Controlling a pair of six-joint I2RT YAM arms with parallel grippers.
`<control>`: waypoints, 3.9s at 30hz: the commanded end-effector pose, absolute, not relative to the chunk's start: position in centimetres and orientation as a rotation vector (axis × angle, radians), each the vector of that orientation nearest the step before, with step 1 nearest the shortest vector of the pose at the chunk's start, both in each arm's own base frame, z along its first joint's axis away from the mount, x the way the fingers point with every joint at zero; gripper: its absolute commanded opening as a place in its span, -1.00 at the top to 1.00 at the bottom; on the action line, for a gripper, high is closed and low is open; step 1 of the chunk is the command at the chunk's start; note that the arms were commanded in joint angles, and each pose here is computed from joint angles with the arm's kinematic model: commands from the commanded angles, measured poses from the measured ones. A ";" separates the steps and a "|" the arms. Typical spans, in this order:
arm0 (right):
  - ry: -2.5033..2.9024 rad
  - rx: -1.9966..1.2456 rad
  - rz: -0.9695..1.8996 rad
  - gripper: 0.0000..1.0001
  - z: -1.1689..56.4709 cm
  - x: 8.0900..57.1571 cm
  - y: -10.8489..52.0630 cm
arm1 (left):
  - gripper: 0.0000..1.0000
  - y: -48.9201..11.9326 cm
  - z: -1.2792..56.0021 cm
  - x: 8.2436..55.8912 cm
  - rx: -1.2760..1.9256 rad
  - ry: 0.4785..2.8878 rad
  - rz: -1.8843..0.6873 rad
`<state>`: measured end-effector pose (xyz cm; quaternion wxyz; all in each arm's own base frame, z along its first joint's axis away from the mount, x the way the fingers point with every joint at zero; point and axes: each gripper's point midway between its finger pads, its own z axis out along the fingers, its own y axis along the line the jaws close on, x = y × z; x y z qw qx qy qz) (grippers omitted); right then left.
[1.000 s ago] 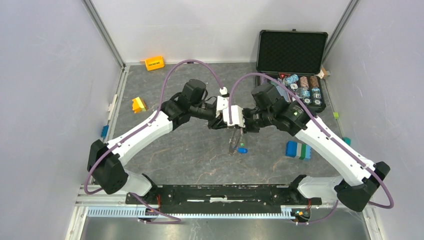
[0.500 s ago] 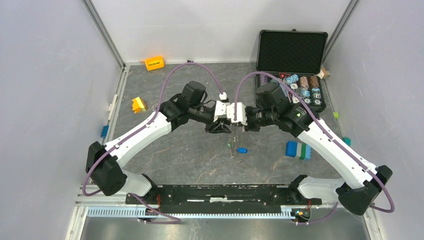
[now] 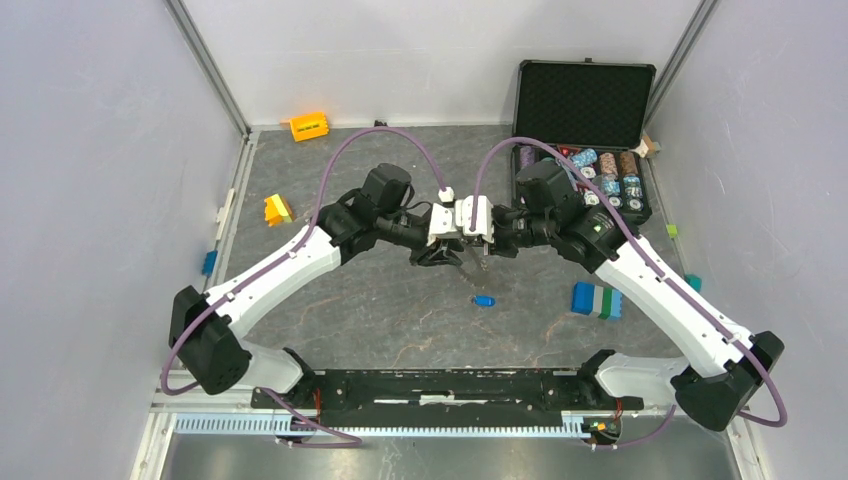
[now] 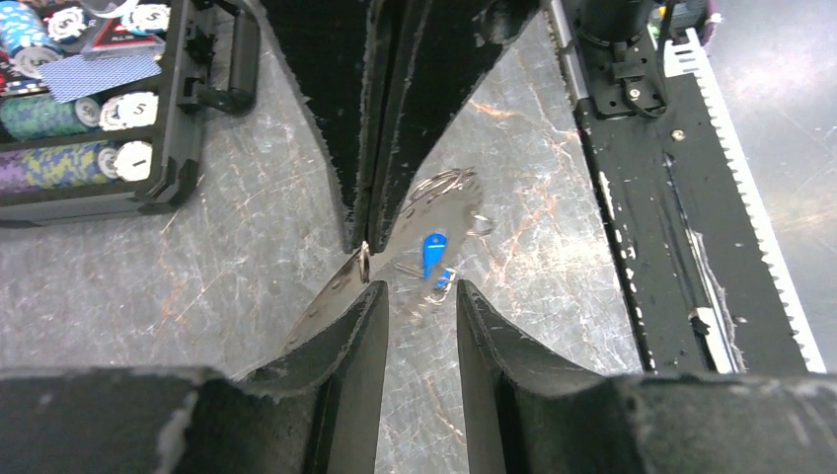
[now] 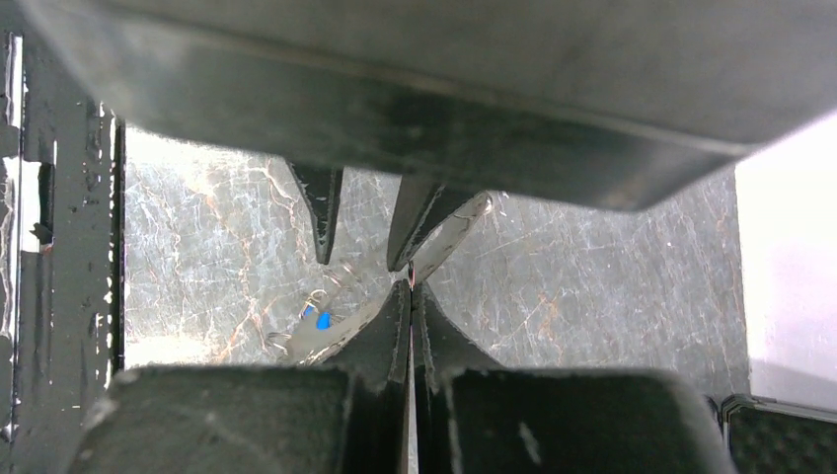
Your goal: Put the keys on the keyring
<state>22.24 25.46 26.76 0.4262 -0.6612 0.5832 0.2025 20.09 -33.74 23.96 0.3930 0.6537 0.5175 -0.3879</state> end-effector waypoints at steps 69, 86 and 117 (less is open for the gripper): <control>1.385 -1.536 0.740 1.00 27.5 21.4 25.3 | 0.63 -35.0 26.2 20.5 1.537 1.202 -1.039; 1.428 -1.488 0.737 0.89 27.0 22.2 25.1 | 0.95 -35.3 26.4 19.5 1.524 1.210 -1.100; 1.318 -1.553 0.786 0.29 25.0 20.1 24.4 | 0.95 -33.9 28.3 18.6 1.463 1.101 -1.227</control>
